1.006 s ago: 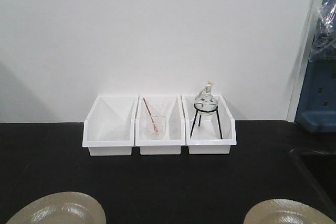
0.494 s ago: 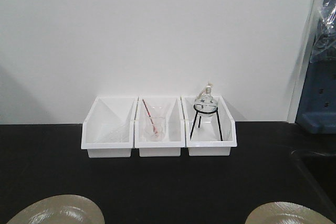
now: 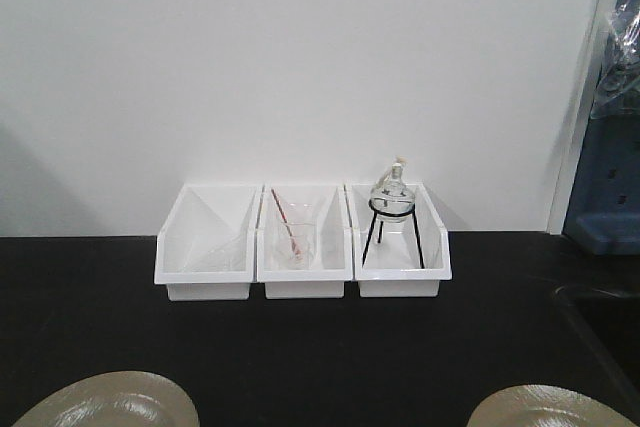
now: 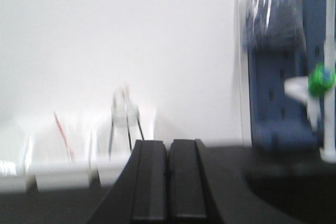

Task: Arrange circular plates on left workspace
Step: 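Drive the base toward the bench and stop facing the white bins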

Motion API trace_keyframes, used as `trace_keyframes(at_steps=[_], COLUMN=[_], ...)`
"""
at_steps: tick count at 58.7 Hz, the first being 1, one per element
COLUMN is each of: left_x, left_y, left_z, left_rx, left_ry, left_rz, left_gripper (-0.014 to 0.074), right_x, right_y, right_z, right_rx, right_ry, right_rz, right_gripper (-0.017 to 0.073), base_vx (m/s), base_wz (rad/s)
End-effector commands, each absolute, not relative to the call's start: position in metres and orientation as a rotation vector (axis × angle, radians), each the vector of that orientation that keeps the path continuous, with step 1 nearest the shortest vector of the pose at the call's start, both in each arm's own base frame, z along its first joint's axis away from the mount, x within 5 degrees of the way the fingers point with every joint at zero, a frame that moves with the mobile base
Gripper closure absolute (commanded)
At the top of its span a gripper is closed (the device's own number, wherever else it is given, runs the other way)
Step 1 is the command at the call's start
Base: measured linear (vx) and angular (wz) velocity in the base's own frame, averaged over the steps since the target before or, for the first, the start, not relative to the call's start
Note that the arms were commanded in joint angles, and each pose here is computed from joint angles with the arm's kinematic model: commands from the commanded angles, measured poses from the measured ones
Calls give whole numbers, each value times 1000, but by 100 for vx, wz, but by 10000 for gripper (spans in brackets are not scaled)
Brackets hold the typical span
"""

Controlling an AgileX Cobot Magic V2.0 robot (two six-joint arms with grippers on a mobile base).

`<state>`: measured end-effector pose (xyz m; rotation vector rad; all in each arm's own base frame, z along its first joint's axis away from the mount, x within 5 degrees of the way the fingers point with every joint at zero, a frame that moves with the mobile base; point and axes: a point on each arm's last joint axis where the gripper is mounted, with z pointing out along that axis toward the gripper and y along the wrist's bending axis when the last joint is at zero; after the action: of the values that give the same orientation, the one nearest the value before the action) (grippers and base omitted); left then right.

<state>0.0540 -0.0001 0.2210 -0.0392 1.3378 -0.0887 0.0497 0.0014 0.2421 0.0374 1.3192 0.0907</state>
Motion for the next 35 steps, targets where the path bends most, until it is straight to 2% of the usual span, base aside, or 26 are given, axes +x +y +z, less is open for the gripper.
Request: trace_keyframes(at_steps=[1,9,16,22,29,35], left_x=[43,41,58,95,146,190], left_y=[5,3,-1,-7,-19,-35], left_z=[262,306,357,385,396,390], left_rx=[-188,-121,-84,-63,-64,-9], left_ry=[1127,1130,1208,1381,1678,1941], left_rz=[-230,-186,-178,-202,-317,-468], left_gripper=[591,591,591,591,591,591], right_x=[31,30,59,99,146,179], right_y=[1,1,1,2,10,27], right_z=[305,369,415,435,437,425], right_rx=[33,34,35,63,104,12], right_ry=[1066,1123,1260,1442,1687,1872], right_rz=[103,85,67,98,239,414], right_gripper=[564,564,564,564,564,564], base_vx=[0,0,0,0,0,0], base_wz=[0,0,0,0,0,0])
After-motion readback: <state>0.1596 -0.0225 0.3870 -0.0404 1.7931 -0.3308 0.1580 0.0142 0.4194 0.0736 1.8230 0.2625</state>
